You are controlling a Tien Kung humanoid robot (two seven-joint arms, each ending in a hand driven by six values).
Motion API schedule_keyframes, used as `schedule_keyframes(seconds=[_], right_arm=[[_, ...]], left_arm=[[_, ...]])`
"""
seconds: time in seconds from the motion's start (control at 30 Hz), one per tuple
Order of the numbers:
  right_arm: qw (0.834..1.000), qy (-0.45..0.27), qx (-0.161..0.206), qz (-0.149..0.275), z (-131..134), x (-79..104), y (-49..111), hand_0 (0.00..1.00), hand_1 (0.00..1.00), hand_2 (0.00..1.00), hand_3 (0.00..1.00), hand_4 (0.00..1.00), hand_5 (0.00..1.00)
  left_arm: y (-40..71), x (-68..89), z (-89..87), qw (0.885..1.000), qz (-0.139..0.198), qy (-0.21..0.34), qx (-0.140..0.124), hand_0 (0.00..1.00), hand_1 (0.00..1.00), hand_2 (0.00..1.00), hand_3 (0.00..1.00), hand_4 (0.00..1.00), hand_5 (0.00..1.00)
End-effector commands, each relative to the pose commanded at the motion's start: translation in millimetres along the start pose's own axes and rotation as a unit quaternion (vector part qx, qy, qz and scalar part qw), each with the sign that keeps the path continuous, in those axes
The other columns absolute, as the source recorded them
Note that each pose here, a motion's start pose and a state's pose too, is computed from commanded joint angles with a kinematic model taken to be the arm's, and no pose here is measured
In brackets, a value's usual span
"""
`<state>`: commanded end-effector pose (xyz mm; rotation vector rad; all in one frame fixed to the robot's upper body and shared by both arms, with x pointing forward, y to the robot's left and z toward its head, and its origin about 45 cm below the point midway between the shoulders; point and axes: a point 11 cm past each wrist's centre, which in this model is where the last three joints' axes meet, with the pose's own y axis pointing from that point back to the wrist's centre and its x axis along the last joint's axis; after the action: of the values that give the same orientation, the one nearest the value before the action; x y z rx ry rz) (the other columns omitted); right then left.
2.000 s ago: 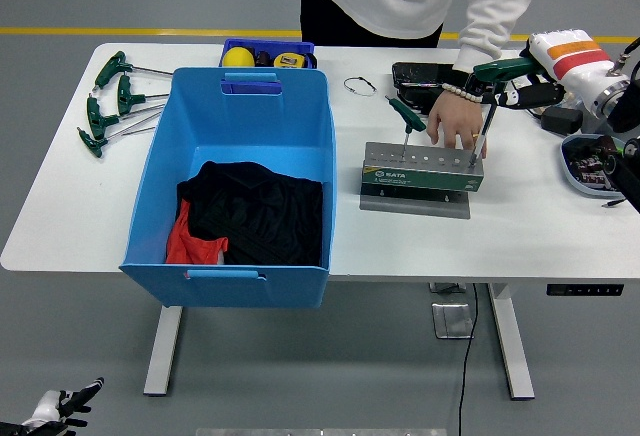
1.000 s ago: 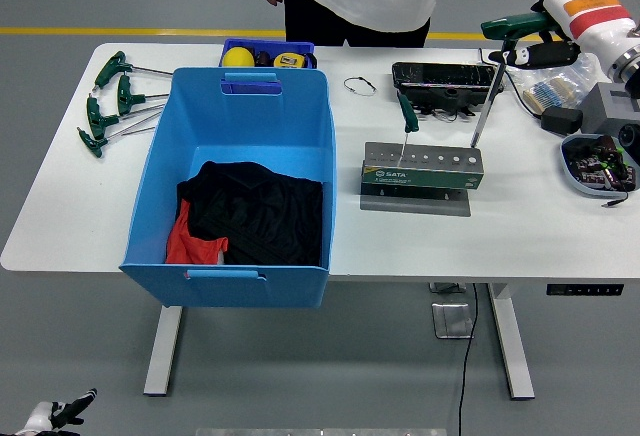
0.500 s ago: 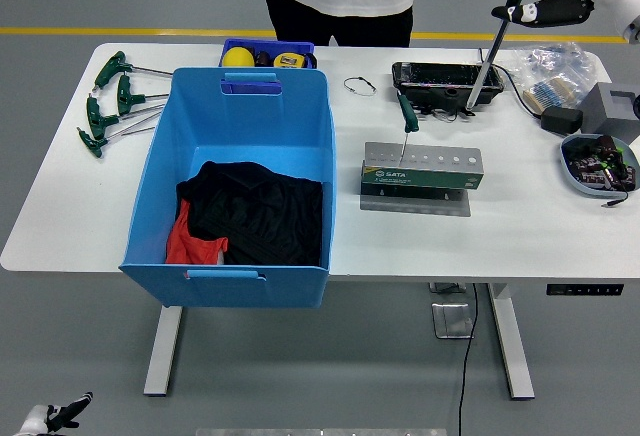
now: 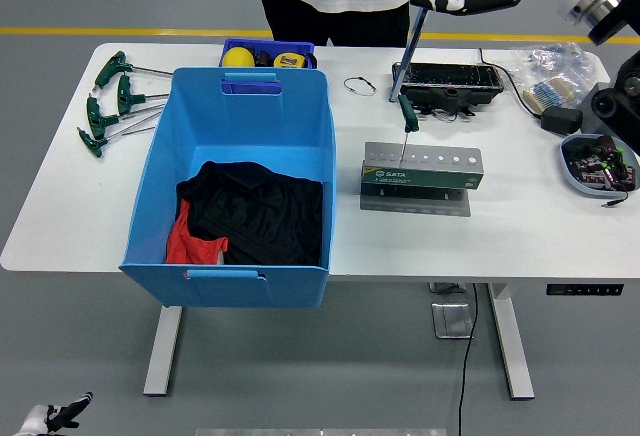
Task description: Lift tool from toolbox,place it in box,lift tool from toolbox,place it in box
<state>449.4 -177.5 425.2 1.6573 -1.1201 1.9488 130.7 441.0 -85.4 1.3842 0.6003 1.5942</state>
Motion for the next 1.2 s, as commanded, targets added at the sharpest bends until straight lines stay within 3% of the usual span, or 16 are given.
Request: schedule_keyframes(seconds=[0.2,0.37,0.7,1.1,1.13,1.2], right_arm=[[0.997,-0.026,0.077,-0.013,-63,-12.8,-7.1,0.035,0.002,0.002,0.002,0.998,0.745],[0.992,-0.044,0.113,-0.034,-97,-34.3,-14.2,0.039,0.002,0.002,0.002,0.998,0.746],[0.983,-0.043,0.143,-0.110,-132,-83.8,-19.4,0.050,0.002,0.012,0.013,0.998,0.749],[0.967,-0.012,0.182,-0.176,-163,-120.7,-14.9,0.094,0.008,0.067,0.067,0.998,0.756],[0.967,-0.009,0.183,-0.179,-164,-122.0,-14.7,0.223,0.191,0.250,0.267,0.998,0.771],[0.965,0.002,0.184,-0.189,-165,-125.6,-14.4,0.223,0.191,0.250,0.267,0.998,0.771]], left_arm=[[0.0,-0.3,0.8,1.000,0.000,0.000,-0.001,0.616,0.532,0.664,0.704,0.743,0.717],[0.0,-0.6,0.2,1.000,-0.001,-0.002,0.000,0.611,0.526,0.664,0.705,0.743,0.717],[-0.2,1.1,3.0,1.000,0.003,0.001,-0.003,0.611,0.524,0.663,0.705,0.743,0.717],[-0.4,2.5,3.3,1.000,0.005,-0.003,-0.003,0.601,0.519,0.662,0.704,0.743,0.718],[-0.4,2.6,3.2,1.000,0.005,-0.004,-0.003,0.600,0.518,0.663,0.703,0.743,0.717],[-0.4,2.9,3.1,1.000,0.005,-0.004,-0.003,0.600,0.518,0.663,0.703,0.743,0.717]])
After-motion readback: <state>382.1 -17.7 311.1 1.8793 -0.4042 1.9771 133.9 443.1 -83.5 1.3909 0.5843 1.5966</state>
